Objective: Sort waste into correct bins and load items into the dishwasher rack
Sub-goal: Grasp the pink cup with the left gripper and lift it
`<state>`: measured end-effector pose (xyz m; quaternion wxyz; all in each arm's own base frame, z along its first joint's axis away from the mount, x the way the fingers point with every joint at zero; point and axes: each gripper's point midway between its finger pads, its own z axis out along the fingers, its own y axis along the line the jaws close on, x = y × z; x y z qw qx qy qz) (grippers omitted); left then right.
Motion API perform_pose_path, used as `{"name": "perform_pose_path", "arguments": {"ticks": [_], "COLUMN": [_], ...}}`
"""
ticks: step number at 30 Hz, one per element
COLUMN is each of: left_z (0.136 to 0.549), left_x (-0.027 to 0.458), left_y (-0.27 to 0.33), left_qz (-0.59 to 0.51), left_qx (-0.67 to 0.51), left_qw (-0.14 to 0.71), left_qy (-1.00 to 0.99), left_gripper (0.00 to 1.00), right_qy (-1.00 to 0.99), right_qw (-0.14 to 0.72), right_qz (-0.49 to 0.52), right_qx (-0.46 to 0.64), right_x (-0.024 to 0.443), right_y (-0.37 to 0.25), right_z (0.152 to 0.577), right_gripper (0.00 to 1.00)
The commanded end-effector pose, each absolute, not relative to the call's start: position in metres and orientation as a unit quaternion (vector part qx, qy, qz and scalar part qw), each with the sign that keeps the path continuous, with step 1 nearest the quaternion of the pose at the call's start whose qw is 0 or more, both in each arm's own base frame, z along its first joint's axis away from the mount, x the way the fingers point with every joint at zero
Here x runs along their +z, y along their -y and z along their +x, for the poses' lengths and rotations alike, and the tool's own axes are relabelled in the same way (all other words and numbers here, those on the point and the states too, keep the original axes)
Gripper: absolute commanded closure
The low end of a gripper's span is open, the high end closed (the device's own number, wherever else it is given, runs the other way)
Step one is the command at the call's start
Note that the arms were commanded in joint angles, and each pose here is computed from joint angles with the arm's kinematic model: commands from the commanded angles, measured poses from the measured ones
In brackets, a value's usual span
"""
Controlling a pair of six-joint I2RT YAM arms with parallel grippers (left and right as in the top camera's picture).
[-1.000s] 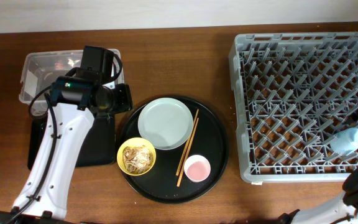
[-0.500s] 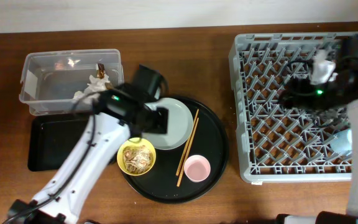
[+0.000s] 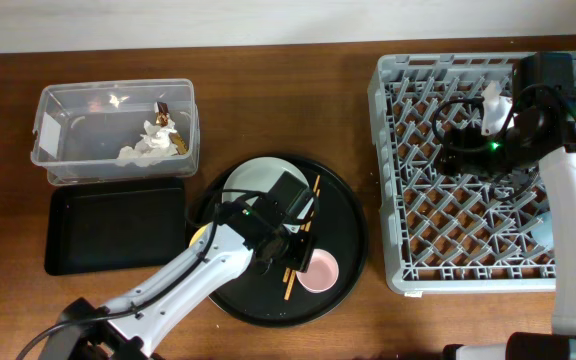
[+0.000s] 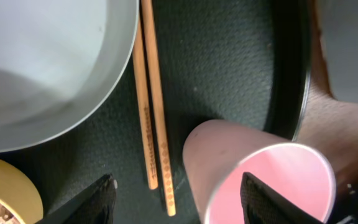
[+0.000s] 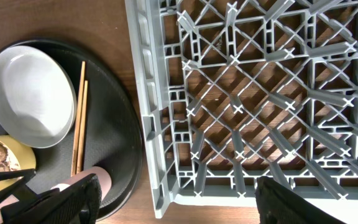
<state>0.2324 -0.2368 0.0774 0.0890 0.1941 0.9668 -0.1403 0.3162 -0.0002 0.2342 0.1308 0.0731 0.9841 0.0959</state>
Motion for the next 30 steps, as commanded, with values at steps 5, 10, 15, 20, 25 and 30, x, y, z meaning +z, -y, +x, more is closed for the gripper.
{"name": "perform_pose_path", "arguments": {"ticks": [5,10,15,20,25,30], "left_z": [0.223,0.226,0.243,0.295,0.349,0.359], "left_x": [0.049,0.049,0.075,0.147,0.206,0.249], "left_y": [0.237,0.24,0.242,0.222,0.186,0.2], "left_qz": [0.183,0.181,0.165,0.099,0.018,0.071], "left_qx": [-0.137,-0.142,-0.165,-0.247,-0.395,-0.548], "left_qw": [0.046,0.05,0.076,0.155,0.217,0.213], "left_qy": [-0.972,-0.972,-0.969,-0.951,-0.892,-0.806], "left_gripper": [0.58,0.98,1.0,1.0,1.0,1.0], "right_qy": [-0.985,-0.985,-0.987,-0.98,-0.967,-0.889], "right_qw": [0.133,0.132,0.131,0.135,0.165,0.183], "right_qz": [0.067,0.067,0.072,0.132,0.077,-0.106], "right_qx": [0.089,0.088,0.064,0.062,0.18,0.405], "right_x": [0.236,0.236,0.234,0.235,0.248,0.263], "right_y": [0.001,0.002,0.01,0.033,0.009,-0.086], "right_z": [0.317,0.317,0.315,0.316,0.325,0.313], "right_gripper": [0.19,0.18,0.18,0.18,0.11,0.1]}}
